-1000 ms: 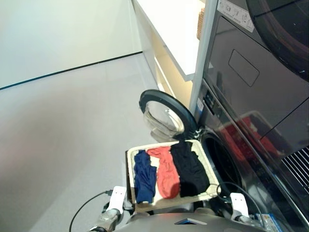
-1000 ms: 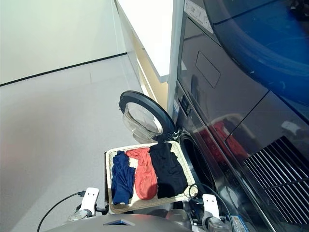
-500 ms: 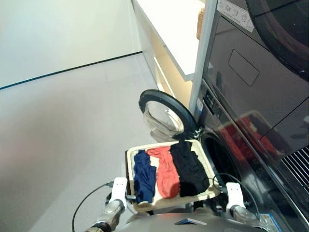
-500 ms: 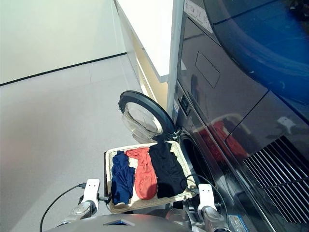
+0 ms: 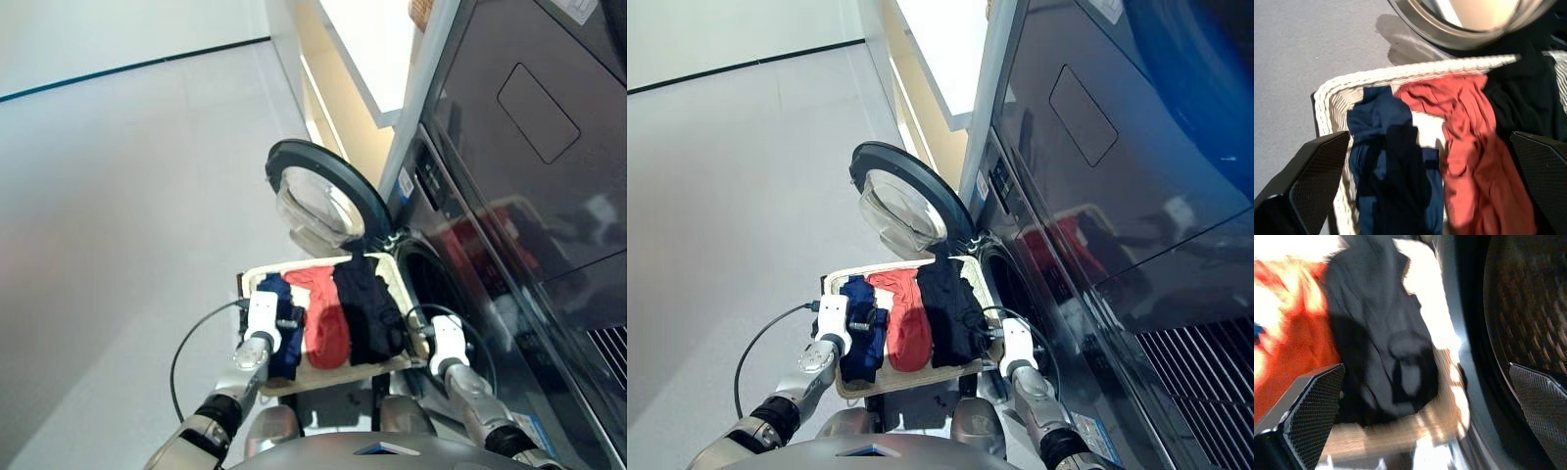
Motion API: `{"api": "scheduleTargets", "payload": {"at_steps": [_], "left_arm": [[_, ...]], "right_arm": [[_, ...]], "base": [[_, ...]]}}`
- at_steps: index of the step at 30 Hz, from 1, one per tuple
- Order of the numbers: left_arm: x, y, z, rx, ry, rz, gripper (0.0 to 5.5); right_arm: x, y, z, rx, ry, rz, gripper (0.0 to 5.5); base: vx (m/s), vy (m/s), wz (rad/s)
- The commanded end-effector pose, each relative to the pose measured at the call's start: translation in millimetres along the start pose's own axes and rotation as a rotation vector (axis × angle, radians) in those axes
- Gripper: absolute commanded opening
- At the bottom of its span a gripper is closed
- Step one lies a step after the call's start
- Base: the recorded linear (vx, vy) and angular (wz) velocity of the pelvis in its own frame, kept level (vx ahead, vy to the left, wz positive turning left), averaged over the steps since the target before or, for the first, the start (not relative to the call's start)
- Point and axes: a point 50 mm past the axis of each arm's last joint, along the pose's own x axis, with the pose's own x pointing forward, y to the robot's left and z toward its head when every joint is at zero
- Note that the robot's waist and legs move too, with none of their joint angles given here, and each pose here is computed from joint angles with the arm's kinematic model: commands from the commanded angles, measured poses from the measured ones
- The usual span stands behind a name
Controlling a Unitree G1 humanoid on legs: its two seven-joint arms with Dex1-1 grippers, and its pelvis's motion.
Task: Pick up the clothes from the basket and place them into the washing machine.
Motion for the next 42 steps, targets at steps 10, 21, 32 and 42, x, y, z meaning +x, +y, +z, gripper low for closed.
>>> {"api": "scheduleTargets", "payload": {"at_steps": [10,21,32,42], "left_arm": [[27.6,3.5,49.0,-0.062,-0.112,0.18,5.5],[39.3,14.0,64.8,-0.095,-0.094,0.302,5.5],[46.4,27.2,91.3,-0.095,-0.13,0.395,5.5],[48.9,56.1,122.5,-0.112,-0.185,0.49,5.5]], "right_arm": [[3.0,40.1,114.7,-0.073,-0.501,0.125,5.5],[-13.2,55.6,173.3,-0.056,-0.764,0.179,5.5],[-41.8,62.6,227.2,-0.01,-1.03,0.214,5.5],[-56.5,69.9,246.0,0.035,-1.137,0.256,5.5]], "base": [[-0.028,-0.001,-0.07],[-0.043,-0.029,0.009],[-0.064,-0.023,0.008],[-0.022,-0.001,-0.007]]}}
